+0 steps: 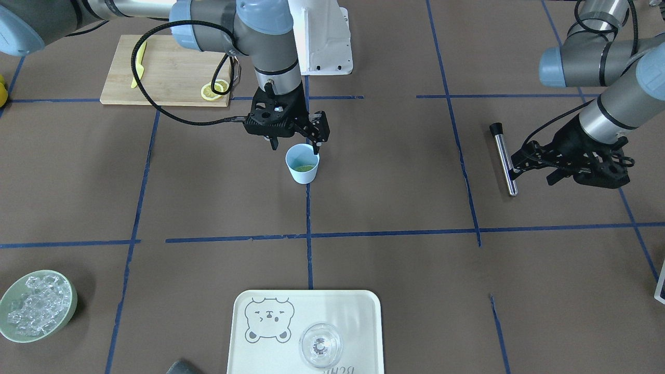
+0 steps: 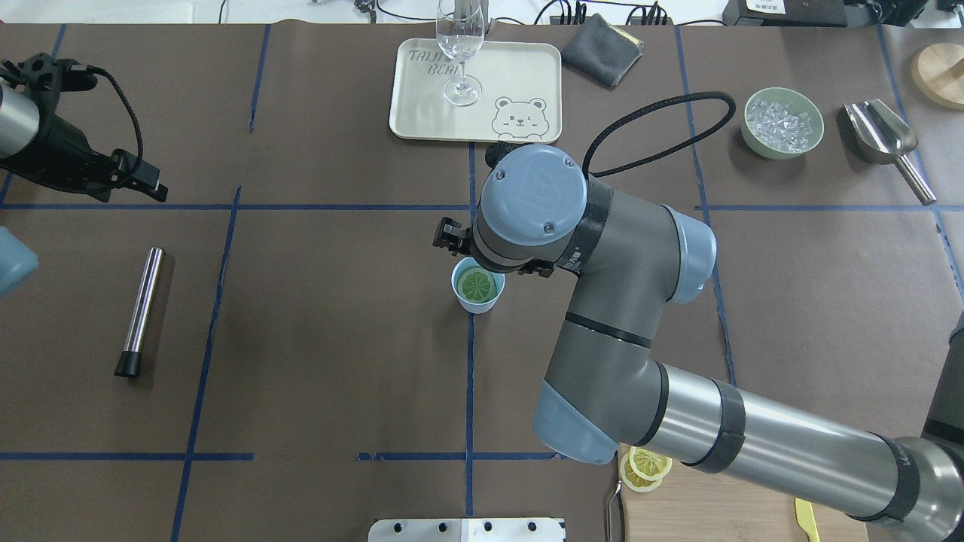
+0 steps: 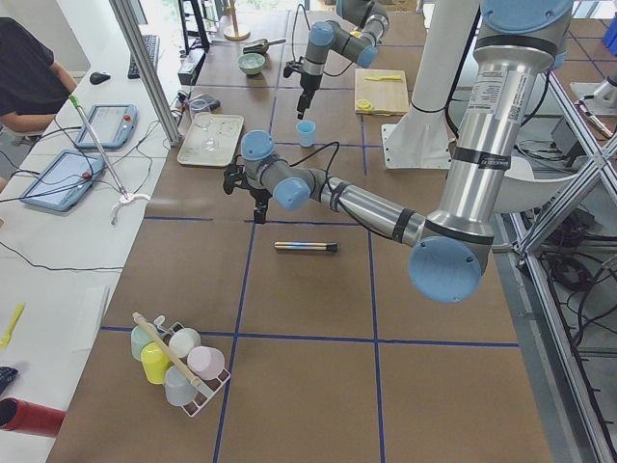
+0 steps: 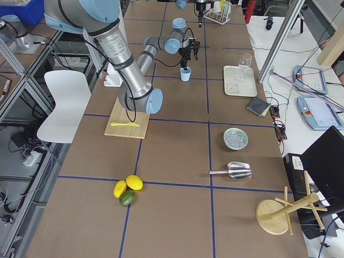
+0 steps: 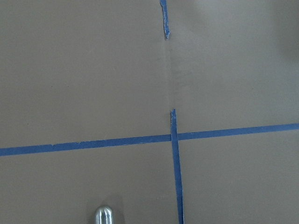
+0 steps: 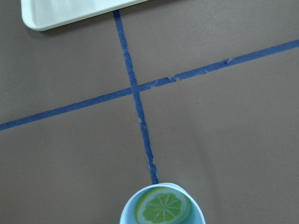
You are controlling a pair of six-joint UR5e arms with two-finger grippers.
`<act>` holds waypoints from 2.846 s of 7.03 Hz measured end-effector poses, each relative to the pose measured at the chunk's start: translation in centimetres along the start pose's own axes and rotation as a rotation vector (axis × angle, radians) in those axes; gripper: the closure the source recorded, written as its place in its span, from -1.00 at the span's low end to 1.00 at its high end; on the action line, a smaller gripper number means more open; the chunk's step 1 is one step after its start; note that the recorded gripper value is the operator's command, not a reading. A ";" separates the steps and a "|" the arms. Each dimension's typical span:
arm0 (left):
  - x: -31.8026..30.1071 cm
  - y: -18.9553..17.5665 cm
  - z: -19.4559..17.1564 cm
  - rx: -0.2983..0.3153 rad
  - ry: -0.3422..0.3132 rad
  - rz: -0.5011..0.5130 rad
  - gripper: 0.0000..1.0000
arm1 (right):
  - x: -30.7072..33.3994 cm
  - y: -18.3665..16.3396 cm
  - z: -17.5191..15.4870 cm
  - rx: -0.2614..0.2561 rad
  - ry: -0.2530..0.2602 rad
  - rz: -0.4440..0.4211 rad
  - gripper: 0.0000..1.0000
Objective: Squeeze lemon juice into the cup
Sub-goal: 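Raise the right gripper away from the cup while the left gripper approaches the muddler, then close the left gripper around the steel muddler rod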
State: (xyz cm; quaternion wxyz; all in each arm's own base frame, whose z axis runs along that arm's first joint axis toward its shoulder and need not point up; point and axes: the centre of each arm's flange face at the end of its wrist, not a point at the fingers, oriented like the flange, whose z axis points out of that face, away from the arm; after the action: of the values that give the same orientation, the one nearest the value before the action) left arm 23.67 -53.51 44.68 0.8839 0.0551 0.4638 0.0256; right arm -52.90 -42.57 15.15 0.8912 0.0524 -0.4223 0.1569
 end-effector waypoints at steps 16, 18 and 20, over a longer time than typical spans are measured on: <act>-3.7 6.8 11.2 -0.176 -0.138 -0.063 -0.94 | 23.0 -19.7 -9.2 -0.057 0.060 -0.211 -1.00; -4.2 6.9 11.2 -0.162 -0.157 -0.065 0.13 | 22.9 -19.6 -9.4 -0.055 0.056 -0.213 -1.00; -4.0 6.9 11.1 -0.159 -0.156 -0.064 1.00 | 23.0 -19.7 -9.5 -0.055 0.055 -0.212 -1.00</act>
State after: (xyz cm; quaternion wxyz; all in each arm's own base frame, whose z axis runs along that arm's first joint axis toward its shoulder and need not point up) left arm 30.57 -47.85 55.02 0.9192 -0.0280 0.3918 0.0296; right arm -25.86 -53.58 27.56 0.9153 0.0682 -0.3937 0.0514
